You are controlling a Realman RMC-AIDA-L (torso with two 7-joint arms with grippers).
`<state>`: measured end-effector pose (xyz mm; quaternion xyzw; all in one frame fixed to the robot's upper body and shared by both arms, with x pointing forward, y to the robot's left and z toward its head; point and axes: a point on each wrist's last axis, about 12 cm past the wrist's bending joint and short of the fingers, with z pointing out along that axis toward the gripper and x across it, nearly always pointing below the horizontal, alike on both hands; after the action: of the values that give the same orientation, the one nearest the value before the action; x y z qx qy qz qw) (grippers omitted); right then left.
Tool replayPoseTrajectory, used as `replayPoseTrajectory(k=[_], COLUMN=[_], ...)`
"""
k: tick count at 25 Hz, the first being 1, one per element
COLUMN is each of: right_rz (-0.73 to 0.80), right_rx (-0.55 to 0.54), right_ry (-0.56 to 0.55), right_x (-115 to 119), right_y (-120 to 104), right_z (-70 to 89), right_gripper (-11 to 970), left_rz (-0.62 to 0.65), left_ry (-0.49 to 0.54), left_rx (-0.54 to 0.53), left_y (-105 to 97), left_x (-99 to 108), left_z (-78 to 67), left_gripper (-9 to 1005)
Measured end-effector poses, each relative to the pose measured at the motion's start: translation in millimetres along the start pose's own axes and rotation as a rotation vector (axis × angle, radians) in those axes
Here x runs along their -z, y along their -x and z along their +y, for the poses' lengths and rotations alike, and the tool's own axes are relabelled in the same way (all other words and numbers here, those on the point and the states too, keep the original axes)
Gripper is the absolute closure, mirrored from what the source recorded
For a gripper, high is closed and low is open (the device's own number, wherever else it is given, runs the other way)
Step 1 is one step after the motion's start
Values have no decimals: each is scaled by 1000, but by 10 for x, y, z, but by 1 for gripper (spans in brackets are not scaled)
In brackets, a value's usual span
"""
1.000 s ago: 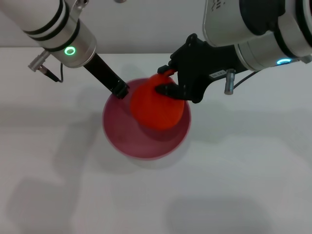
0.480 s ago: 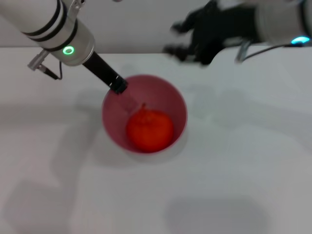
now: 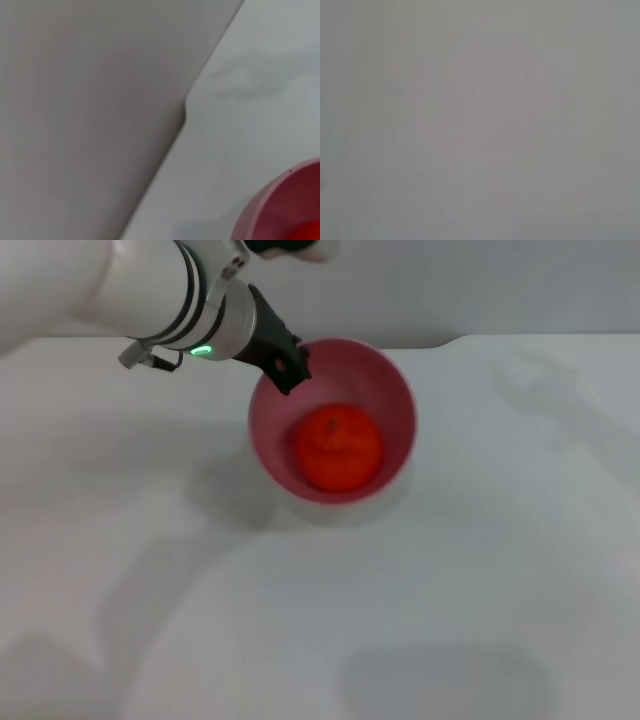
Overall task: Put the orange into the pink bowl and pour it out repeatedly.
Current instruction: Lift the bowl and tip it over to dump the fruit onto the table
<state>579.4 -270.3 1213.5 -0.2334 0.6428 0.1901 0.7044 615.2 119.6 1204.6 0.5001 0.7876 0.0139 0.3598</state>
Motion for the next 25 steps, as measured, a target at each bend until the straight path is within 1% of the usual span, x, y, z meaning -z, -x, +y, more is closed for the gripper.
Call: replayPoseTrajectory(k=[2,3,4,7,9,13,15,18,19,23,25], right_rz=[-56,-123,-123,-194,-215,-234,-247,-253,-255,-257,-258], right_rx=[-38,-50,-50,-35,-54,-85,-89,-83,-82,-84,-85], right_ry=[-44,-90,-90,-169,-221,-243,-248,-245,-241,-228,-225], right_x=[109,228,228,328,371,395,399,371,355,315,308], right_y=[-96,-216,-216,-341,-454,-514,-524,-521,-516,-512,-515], right_z=[-107,-186,-186,-256,-301,-334,-343,-342,-338,-318,-312], right_gripper=[516,516,516,516,516,515,515,515,515,515,515], left_rz=[-14,-25,-31,-87,-155,-283,-386,-474,-519,-596,-596], left_ry=[44,76,95,160,198,279,348,426,474,553,553], left_rx=[-42,-70,-84,-135,-158,-196,-251,-321,-366,-454,-454], left_y=[-15,-22,-33,-55,-73,-160,-235,-308,-350,-400,-400], left_x=[-4,-6,-9,0,32,98,117,116,114,89,89], left_z=[-29,-43,-52,-122,-174,-233,-338,-448,-516,-672,-672], left_gripper=[952,952,952,952,952,952,952,952,952,952,951])
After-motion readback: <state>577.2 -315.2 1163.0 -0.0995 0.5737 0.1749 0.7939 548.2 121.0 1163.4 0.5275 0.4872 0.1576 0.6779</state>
